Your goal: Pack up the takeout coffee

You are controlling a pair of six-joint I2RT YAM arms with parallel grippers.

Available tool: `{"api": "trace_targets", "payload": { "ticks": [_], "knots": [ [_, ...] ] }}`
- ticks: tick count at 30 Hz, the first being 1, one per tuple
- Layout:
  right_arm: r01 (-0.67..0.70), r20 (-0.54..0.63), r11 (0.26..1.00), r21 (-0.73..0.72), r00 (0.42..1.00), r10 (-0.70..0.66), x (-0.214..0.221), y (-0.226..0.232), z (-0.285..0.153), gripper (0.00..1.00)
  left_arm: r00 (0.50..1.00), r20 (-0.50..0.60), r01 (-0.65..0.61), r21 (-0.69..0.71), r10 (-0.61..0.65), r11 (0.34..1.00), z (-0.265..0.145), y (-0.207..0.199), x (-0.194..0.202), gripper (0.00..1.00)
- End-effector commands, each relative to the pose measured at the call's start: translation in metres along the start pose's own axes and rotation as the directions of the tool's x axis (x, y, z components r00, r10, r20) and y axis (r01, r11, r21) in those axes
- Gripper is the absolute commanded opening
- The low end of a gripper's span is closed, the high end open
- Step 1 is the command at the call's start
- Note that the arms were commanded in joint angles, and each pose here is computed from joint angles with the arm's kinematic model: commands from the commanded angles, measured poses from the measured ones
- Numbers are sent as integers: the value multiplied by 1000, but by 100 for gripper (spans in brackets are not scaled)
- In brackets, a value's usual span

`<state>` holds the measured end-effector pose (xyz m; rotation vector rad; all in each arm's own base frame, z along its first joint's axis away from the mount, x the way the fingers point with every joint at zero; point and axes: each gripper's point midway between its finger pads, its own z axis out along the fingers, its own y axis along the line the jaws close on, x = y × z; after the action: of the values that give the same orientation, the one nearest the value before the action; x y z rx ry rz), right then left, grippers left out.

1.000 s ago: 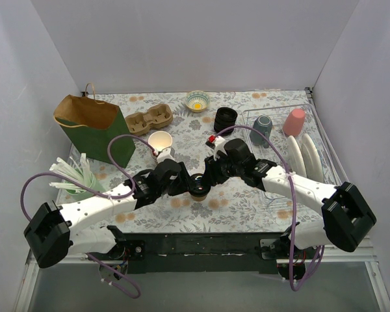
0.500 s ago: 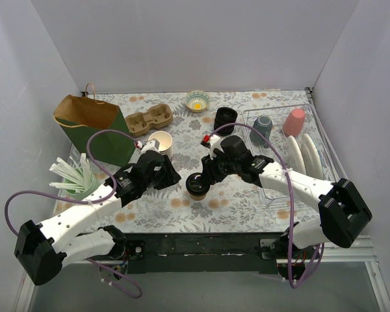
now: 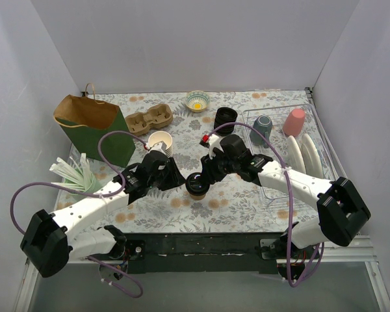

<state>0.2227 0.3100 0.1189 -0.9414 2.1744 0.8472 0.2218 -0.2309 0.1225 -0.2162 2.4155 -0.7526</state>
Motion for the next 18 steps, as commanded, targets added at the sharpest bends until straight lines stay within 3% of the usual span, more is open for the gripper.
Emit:
{"api": "trace_targets", "payload": {
  "ticks": [1,8,12,18],
  "knots": [
    [1,-114,1000,29,994,3,31,-10,5,33,1000,-11,-20,19,20,1000,10,-3,1,35],
    [-13,-132,999,38,991,18,47,-12,7,31,998,-57,17,-118,-24,993,31,30,19,34],
    [-55,-134,996,66,989,64,65,-18,8,29,991,-100,62,-271,-92,961,38,75,49,31],
    [-108,-115,991,80,986,117,77,-18,6,27,987,-125,61,-262,-97,963,37,74,54,31]
  ]
}}
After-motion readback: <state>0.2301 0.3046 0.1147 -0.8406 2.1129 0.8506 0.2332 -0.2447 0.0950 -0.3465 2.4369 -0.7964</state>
